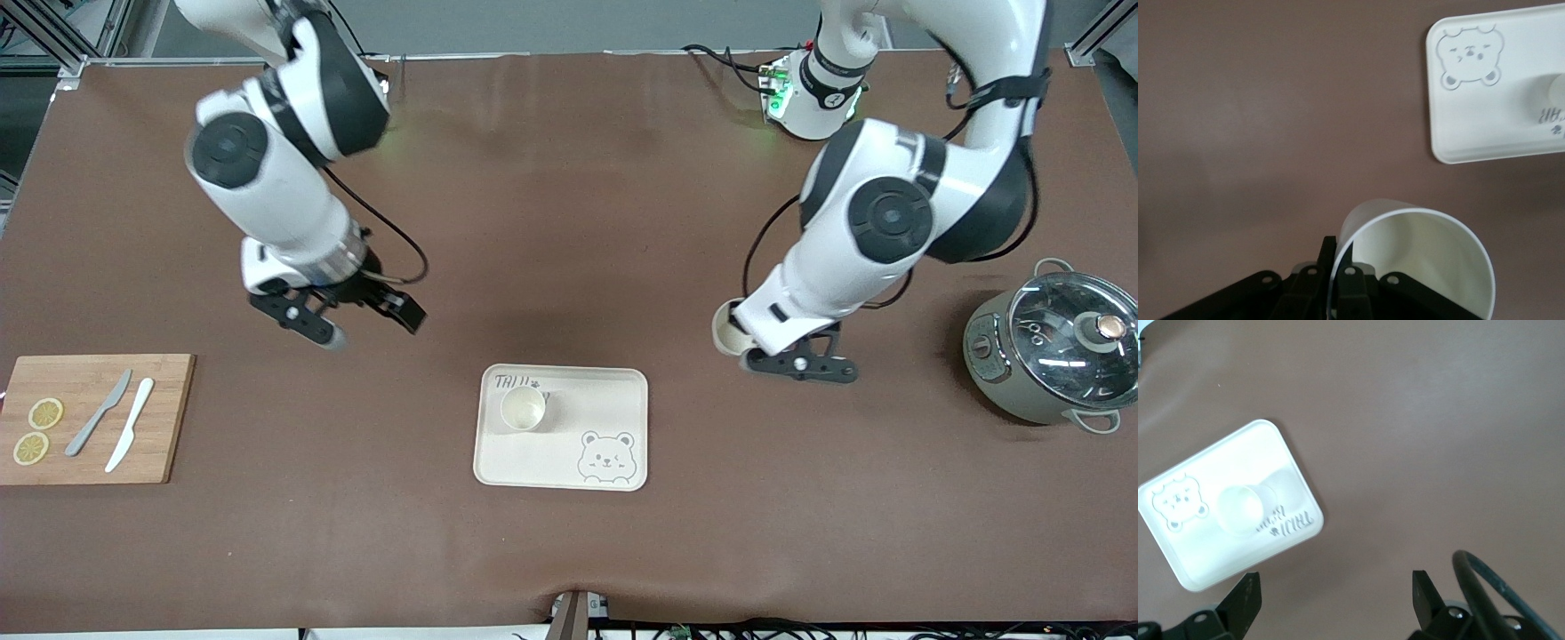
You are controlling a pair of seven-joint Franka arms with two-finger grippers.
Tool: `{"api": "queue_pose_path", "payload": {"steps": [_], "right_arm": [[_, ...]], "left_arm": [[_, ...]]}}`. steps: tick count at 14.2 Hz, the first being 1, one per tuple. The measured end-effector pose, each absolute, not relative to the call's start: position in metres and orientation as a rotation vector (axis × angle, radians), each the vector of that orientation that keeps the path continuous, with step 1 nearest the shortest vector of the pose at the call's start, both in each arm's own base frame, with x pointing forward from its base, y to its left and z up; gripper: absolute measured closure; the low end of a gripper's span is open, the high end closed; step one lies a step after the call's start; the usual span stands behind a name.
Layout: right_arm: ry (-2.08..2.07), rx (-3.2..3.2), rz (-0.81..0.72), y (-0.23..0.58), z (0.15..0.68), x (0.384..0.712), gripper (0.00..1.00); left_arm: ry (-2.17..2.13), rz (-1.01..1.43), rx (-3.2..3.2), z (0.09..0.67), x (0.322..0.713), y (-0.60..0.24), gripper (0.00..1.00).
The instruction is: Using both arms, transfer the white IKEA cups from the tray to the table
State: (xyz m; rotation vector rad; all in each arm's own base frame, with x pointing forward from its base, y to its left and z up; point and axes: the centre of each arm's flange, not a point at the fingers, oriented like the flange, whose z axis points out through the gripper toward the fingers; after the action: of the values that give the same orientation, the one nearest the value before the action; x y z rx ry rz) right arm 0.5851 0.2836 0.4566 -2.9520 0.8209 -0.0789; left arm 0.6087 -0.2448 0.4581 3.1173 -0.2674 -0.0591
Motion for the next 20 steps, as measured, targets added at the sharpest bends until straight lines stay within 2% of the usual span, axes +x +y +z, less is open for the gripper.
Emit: {"api": "queue_pose_path", "payload": {"steps": [5,11,15,20], "right_arm": [[0.935,-2.956,-0.142,0.338,0.396,0.614,0.00],[0.971,-2.937,-0.215,0.352,0.342,0.630,0.00],[0.959,-2.923,-0.228,0.364,0.323,0.633,0.00],[0.948,-2.912,-0.243,0.369,0.314,0.637,0.00]], "left_arm": [[-0.332,0.050,3.101,0.430,0.584,-0.170,0.96],[-0.379,0.107,3.017,0.367,0.553,-0.065,0.96],[-0.402,0.140,3.025,0.336,0.538,-0.020,0.96],[-0.396,0.207,3.047,0.294,0.509,-0.011,0.96]]}}
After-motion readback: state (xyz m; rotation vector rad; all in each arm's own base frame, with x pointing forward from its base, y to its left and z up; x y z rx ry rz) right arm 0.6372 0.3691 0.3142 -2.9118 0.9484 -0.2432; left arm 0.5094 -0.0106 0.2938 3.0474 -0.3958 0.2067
